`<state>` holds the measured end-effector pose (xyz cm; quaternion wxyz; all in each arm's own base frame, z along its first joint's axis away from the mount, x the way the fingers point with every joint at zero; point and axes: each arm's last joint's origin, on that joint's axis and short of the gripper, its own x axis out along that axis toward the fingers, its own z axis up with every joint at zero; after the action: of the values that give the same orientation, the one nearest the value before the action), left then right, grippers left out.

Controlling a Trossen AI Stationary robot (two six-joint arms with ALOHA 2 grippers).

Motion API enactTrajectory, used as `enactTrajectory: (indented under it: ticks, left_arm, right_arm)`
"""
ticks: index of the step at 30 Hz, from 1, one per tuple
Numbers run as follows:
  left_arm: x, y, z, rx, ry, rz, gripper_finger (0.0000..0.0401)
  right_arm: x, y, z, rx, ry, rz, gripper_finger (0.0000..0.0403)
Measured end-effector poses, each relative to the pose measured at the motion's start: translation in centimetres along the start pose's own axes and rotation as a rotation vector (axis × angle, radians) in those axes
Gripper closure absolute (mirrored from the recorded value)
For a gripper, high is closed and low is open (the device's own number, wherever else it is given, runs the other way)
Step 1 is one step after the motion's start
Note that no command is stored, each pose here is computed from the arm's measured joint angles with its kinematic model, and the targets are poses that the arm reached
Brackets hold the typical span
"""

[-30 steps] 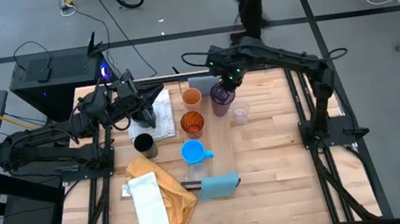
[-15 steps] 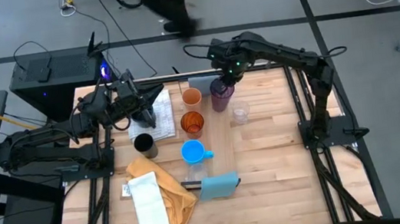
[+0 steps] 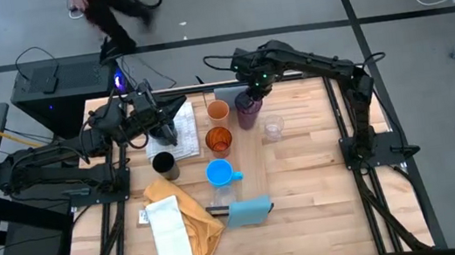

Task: Stack small to large cups/mugs on shelf
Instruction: Put the purple cup on the shelf

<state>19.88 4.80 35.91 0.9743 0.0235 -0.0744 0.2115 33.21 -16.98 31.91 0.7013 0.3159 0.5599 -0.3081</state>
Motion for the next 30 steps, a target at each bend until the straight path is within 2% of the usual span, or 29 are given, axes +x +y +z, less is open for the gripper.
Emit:
enactTrajectory:
  ticks: [11, 20, 30]
  left_arm:
    - [0.00, -0.01, 0.00, -0.001, 0.000, -0.001, 0.0359]
    - [0.00, 0.00, 0.00, 0.000, 0.000, 0.000, 0.0356]
    - [0.00, -0.01, 0.00, 0.015, 0.000, -0.001, 0.0361]
  right_arm:
    - [-0.02, 0.05, 0.15, -0.016, -0.020, -0.001, 0.0396]
    - [-0.03, 0.18, 0.31, -0.044, -0.035, 0.015, 0.0368]
    - [-0.03, 0.22, 0.33, -0.066, -0.036, 0.023, 0.0373]
